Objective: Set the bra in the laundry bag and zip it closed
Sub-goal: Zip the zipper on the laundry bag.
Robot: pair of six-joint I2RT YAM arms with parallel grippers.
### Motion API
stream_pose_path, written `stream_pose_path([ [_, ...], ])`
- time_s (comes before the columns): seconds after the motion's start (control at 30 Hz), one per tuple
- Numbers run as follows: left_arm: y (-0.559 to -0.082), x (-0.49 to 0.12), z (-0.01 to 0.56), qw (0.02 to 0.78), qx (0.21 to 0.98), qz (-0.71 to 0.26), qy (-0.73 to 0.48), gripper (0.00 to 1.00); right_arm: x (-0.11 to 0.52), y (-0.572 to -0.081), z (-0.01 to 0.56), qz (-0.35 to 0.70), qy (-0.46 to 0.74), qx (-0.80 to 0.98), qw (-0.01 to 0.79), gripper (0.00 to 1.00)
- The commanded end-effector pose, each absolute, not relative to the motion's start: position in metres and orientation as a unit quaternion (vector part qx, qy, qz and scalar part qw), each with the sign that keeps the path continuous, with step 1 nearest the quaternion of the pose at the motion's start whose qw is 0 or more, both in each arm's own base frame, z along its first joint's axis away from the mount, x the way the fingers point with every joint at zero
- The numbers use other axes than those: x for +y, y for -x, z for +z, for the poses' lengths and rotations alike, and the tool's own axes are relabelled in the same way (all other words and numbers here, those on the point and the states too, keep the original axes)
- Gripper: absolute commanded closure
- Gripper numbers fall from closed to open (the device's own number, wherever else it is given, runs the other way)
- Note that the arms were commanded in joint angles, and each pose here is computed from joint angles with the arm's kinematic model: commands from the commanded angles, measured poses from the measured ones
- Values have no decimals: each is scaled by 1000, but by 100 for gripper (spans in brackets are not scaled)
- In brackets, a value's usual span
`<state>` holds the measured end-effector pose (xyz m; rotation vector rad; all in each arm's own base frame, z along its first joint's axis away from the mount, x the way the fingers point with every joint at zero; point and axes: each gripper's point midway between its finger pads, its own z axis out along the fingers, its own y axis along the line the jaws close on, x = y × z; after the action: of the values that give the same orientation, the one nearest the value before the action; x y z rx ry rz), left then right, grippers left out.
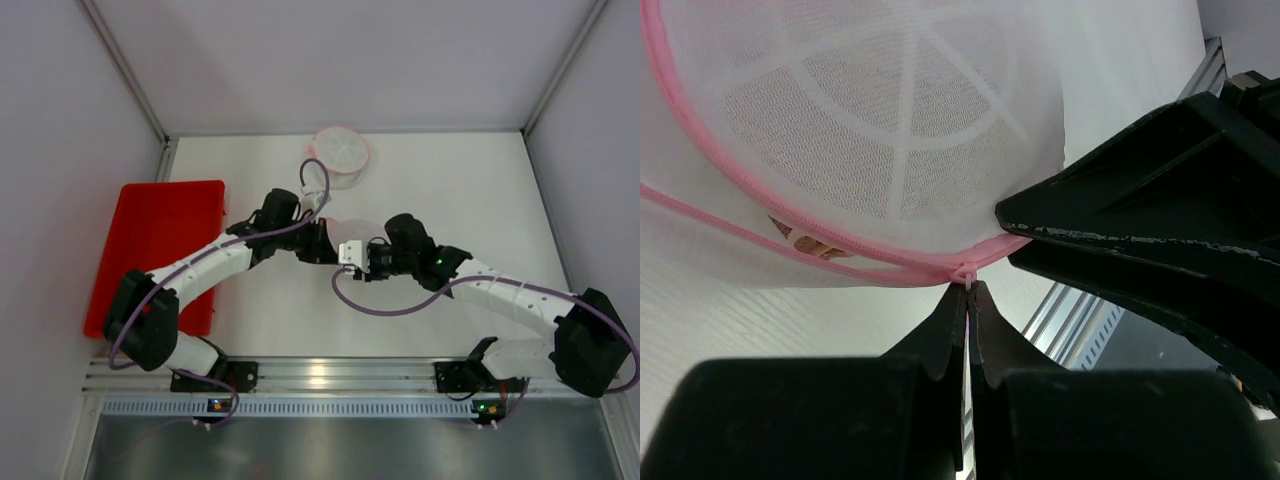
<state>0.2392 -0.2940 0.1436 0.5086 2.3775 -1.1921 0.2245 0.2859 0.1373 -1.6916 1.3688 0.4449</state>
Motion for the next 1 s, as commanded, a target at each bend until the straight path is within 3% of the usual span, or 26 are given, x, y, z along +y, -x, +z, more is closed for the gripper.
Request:
stream_pose_path([
  [0.0,-244,-297,163,239,850,-432,-186,100,299,-245,168,142,679,523,495,74],
  [0.13,-246,-286,158,250,864,-402,-174,100,291,-250,168,124,680,523,499,99],
  [0.3,-259,-262,147,289,876,-338,-187,100,272,-248,166,111,681,512,512,100],
  [0.57,-273,-244,153,320,873,-317,-190,100,240,-263,168,83,677,493,540,100],
  [0.67,-267,-254,163,309,863,-349,-198,100,235,-272,175,87,662,516,538,70],
  [0.7,-266,-257,165,303,863,-355,-193,100,240,-275,189,96,657,514,544,54],
  [0.73,-267,-261,171,305,859,-362,-194,100,241,-271,189,110,658,522,532,47],
  [0.8,-264,-267,175,296,858,-375,-189,100,251,-269,209,136,653,516,538,39],
  [0.97,-260,-278,183,286,856,-390,-180,100,280,-244,222,171,674,482,532,38],
])
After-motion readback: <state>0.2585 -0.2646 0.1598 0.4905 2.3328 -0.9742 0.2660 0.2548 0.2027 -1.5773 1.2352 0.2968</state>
